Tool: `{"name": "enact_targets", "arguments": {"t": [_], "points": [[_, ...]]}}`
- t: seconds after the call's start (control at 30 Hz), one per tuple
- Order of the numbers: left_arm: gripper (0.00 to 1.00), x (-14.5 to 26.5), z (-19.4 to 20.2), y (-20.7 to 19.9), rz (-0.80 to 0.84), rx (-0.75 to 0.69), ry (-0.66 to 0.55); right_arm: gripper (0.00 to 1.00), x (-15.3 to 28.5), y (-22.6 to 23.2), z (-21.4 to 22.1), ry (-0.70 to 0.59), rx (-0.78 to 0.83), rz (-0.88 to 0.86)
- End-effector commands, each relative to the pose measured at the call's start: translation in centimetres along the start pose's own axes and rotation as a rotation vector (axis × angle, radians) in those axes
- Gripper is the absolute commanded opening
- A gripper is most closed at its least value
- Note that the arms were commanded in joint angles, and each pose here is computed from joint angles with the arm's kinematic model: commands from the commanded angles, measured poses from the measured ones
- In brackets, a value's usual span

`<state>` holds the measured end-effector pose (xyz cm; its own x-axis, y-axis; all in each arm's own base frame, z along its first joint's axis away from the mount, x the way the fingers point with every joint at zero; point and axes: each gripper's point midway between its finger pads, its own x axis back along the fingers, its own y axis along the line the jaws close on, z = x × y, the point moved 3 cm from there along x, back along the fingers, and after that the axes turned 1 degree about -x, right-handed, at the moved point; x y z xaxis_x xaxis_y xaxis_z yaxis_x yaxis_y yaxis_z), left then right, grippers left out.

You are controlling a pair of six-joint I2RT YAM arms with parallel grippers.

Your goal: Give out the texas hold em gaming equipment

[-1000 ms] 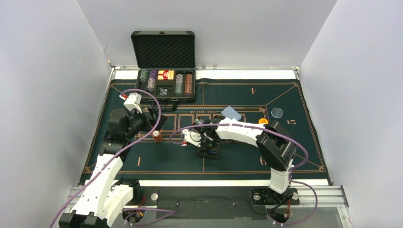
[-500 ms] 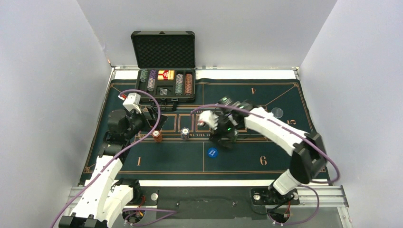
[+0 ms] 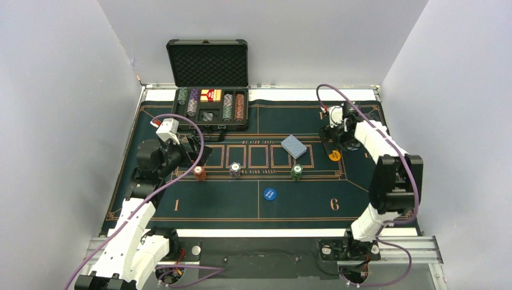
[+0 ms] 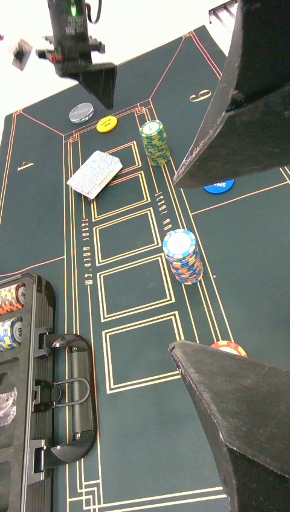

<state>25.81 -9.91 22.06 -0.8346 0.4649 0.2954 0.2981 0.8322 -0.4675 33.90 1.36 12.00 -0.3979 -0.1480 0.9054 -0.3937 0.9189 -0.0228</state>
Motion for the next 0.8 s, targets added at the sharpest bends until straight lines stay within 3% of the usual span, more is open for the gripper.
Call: {"name": "enact_targets", "arguments": {"t": [0.0,0.37,0.77], "points": [[0.99,0.2,-1.2,-0.9,0.047,-0.027,-0.054,0.8,-2.3,-2.1,-0.9,0.032,-0.07,0.105],[0.99,0.1,-1.2,-0.9,0.052,-0.025,-0.05,0.79,-5.7,-3.0,-0.1,0.118,-0.11,0.078],[0.99,0.0,-1.2,-0.8,0.05,-0.024,-0.048,0.67,-8.0,-2.6,1.9,0.223,-0.124,0.044]]}}
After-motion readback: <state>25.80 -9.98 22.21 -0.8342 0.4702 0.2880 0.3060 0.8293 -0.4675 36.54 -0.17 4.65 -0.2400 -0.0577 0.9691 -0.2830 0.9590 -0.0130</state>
